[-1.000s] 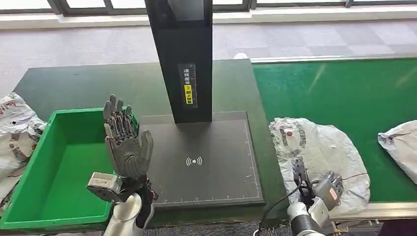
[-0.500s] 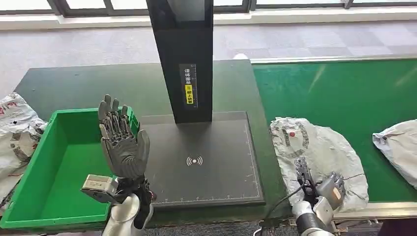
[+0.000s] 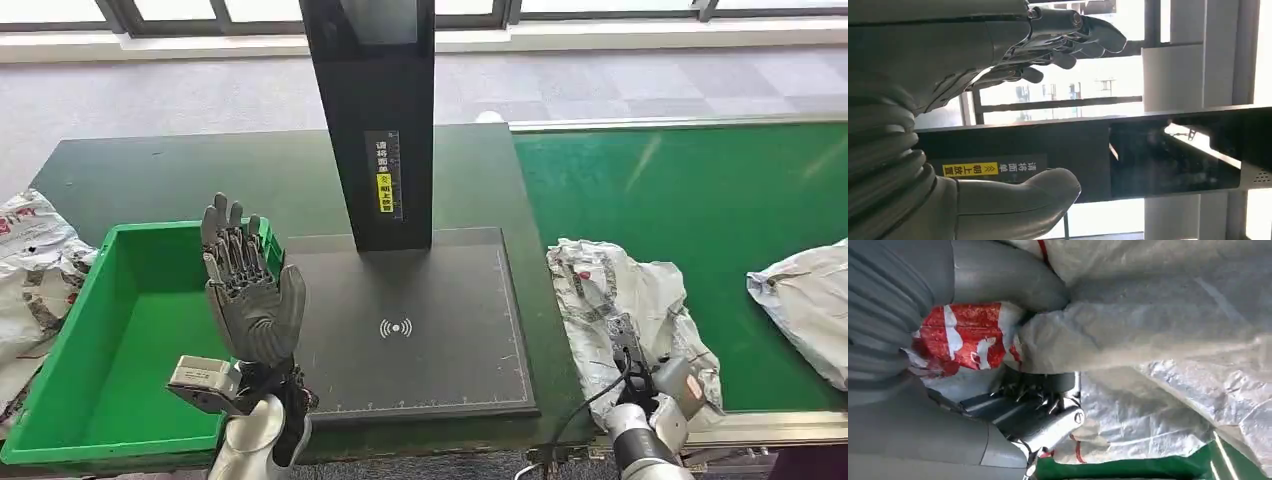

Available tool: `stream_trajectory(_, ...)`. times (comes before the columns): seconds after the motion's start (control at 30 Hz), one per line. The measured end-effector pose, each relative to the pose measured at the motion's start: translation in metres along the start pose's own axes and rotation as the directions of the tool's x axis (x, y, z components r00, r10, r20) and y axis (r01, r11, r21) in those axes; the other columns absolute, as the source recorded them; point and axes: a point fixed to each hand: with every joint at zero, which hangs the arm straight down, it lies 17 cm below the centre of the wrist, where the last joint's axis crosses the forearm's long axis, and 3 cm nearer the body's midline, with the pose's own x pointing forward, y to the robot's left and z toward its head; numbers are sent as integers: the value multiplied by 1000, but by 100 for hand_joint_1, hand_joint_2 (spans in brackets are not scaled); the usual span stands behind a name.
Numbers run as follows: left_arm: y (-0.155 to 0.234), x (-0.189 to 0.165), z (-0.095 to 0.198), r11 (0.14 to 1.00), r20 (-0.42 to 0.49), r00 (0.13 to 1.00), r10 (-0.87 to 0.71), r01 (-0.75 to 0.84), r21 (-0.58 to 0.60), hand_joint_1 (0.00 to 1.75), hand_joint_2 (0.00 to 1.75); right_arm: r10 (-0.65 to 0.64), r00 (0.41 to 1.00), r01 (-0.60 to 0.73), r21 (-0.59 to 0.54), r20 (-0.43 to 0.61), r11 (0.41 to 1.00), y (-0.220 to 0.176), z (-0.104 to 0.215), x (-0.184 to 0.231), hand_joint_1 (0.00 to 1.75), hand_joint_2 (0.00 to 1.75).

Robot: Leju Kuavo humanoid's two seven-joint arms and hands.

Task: Moved the parcel from conveyor to table for the left to box.

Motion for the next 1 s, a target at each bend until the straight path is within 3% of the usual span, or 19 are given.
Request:
stream_trajectory(0.33,0,-2,1,1000,-4,1000,-1,1,-1,0,175,-13,1000,13,20,10,1000,6,3,1,175,175)
stream_trajectory(0.53,-1,-3,2,1000,-8,1000,-2,2,-4,0,175,-140,981,138,25,136,990,5,6,23,175,175)
stream_trajectory(0.7,-1,-7,3,1000,-16,1000,1,-2,-12,0,175,-292,890,335,-67,349,940,-22,21,59,175,175)
stream_trajectory(0.8,-3,-9,5,1000,-24,1000,7,-8,-16,0,175,-379,839,481,-209,389,851,-60,33,53,175,175)
stream_trajectory(0.9,-3,-12,6,1000,-32,999,5,-6,-18,0,175,-331,774,541,-290,540,790,-107,63,91,175,175)
stream_trajectory(1.0,-1,-15,7,1000,-41,999,10,-11,-12,0,175,-279,684,594,-292,674,750,-140,97,143,175,175)
